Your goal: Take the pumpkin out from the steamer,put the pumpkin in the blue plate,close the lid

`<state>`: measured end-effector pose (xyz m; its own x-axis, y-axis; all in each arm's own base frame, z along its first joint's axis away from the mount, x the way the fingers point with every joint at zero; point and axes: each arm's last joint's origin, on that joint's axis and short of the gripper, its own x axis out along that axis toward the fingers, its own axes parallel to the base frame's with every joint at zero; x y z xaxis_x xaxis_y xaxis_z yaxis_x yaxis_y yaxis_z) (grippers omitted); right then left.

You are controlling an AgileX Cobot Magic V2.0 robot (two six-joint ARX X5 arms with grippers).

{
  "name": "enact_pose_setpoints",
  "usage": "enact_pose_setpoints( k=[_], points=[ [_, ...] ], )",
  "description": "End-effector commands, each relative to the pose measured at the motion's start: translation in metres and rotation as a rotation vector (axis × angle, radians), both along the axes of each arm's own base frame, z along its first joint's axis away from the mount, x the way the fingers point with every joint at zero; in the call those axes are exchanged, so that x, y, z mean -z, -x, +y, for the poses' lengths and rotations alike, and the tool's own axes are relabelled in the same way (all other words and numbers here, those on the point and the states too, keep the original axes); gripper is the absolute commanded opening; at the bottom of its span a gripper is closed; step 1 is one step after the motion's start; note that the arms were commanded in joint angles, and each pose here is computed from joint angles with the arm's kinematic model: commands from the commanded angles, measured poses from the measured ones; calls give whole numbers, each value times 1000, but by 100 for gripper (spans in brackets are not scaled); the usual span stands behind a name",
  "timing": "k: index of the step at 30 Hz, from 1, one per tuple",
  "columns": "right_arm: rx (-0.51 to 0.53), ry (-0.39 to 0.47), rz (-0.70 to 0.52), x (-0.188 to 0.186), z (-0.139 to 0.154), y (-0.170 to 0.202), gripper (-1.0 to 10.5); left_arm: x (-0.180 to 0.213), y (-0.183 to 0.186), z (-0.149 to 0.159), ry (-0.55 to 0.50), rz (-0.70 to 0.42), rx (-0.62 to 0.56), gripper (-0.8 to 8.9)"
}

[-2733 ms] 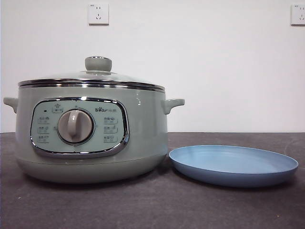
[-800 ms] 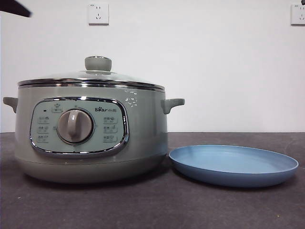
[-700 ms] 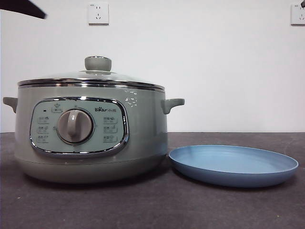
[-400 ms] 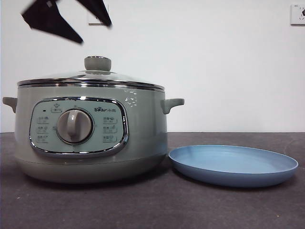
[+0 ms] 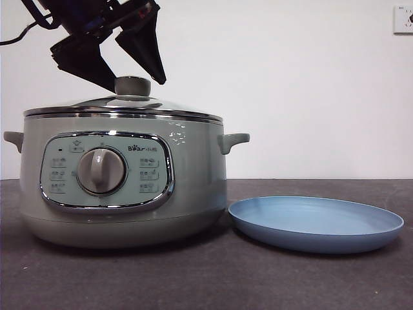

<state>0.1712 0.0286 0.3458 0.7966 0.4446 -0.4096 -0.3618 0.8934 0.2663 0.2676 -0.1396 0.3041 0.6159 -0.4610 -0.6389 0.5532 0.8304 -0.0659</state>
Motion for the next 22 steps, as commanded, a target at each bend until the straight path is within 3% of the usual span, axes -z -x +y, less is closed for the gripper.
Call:
enact_pose_setpoints(
  k=[1,4,11,22],
  points=[
    [2,-4,-4,-1,0,0,473,2,1,-1,-13,5,9,436],
    [2,-4,-4,-1,0,0,473,4,2,0,-23,21,9,417],
    [2,-4,2,-1,0,0,472,4,2,0,-52,14,35,-2],
    [-2,-6,13,0,0,0,472,-20,7,2,-12,-77,34,-9]
  ],
)
